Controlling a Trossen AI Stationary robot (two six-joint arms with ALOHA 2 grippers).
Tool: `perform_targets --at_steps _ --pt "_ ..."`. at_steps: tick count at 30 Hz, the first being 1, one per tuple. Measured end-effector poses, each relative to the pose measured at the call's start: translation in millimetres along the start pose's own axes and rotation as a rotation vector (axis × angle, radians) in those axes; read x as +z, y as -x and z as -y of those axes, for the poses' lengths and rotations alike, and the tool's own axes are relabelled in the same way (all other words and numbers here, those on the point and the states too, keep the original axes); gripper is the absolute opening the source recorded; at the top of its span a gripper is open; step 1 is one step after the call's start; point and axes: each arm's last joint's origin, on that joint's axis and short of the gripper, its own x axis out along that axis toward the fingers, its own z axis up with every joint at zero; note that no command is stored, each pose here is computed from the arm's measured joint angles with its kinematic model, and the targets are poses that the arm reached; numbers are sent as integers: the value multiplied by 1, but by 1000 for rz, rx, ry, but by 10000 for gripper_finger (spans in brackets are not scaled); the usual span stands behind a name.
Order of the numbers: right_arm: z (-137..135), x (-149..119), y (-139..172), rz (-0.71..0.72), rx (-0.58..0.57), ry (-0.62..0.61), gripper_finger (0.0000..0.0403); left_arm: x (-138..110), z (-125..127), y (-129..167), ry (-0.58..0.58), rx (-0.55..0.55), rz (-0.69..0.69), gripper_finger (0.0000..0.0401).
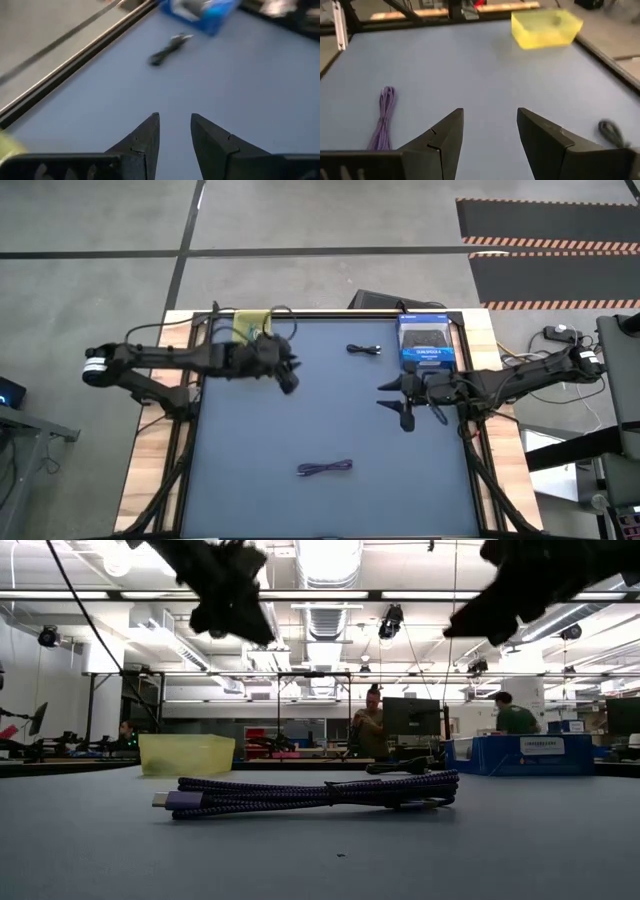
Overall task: Pick and place USB-C Cables
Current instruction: Put the black charger cable into the yellow bin
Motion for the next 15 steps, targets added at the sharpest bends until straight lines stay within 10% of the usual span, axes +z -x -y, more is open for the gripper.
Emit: perform_targets --at_steps 15 --pt "2 -16 -4 -8 -32 -134 178 -39 102 18 -474 -365 306 94"
